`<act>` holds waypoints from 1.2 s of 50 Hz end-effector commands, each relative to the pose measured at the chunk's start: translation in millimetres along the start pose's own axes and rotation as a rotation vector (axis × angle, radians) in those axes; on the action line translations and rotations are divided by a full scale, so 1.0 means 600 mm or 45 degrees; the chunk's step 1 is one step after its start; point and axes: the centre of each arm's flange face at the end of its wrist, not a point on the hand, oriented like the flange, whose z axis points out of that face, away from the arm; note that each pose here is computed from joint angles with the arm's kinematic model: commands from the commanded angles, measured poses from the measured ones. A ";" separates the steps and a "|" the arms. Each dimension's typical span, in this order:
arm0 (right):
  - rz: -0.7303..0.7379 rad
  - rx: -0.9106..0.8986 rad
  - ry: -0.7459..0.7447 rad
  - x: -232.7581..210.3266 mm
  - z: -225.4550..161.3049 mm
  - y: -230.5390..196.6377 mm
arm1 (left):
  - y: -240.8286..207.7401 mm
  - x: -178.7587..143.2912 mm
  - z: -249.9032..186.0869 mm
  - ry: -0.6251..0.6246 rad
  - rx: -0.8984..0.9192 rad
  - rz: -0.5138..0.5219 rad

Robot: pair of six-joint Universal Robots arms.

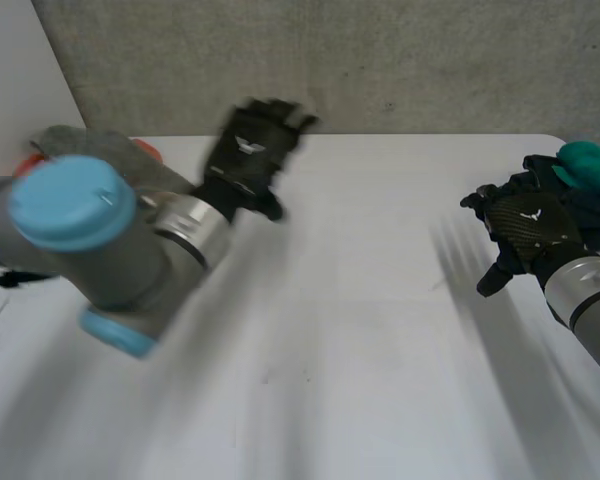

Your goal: Fold the laundry.

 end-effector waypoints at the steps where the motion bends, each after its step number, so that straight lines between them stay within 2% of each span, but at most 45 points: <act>1: -0.044 -0.019 -0.006 -0.004 -0.002 0.007 | 0.152 -0.216 0.039 -0.255 -0.225 0.279; 3: -0.056 -0.026 -0.010 -0.006 -0.002 0.010 | 0.185 -0.237 0.036 -0.223 -0.294 0.273; 4: -0.058 -0.031 -0.012 -0.007 -0.001 0.012 | 0.213 -0.243 0.038 -0.151 -0.339 0.255; 8: -0.056 -0.064 -0.025 -0.011 0.003 0.027 | 0.276 -0.249 0.047 -0.036 -0.406 0.187; 14: -0.055 -0.074 -0.032 -0.014 0.003 0.031 | 0.327 -0.292 0.053 -0.110 -0.433 0.195; 20: -0.056 -0.074 -0.034 -0.016 0.003 0.031 | 0.344 -0.295 0.058 -0.115 -0.422 0.201; 28: -0.052 -0.086 -0.043 -0.018 0.006 0.038 | 0.354 -0.289 0.062 -0.119 -0.413 0.208; 32: -0.051 -0.090 -0.044 -0.019 0.006 0.039 | 0.346 -0.291 0.068 -0.181 -0.383 0.251; 37: -0.052 -0.089 -0.046 -0.020 0.006 0.039 | 0.267 -0.307 0.078 -0.347 -0.295 0.324; 40: -0.052 -0.087 -0.047 -0.019 0.006 0.037 | 0.214 -0.298 0.080 -0.349 -0.220 0.318; 43: -0.053 -0.090 -0.051 -0.020 0.006 0.039 | 0.193 -0.296 0.075 -0.347 -0.192 0.292; 54: -0.086 -0.090 -0.054 -0.021 0.005 0.040 | 0.240 -0.264 0.034 -0.275 -0.391 0.196; 60: -0.096 -0.088 -0.054 -0.021 0.006 0.039 | 0.281 -0.275 0.012 -0.276 -0.511 0.150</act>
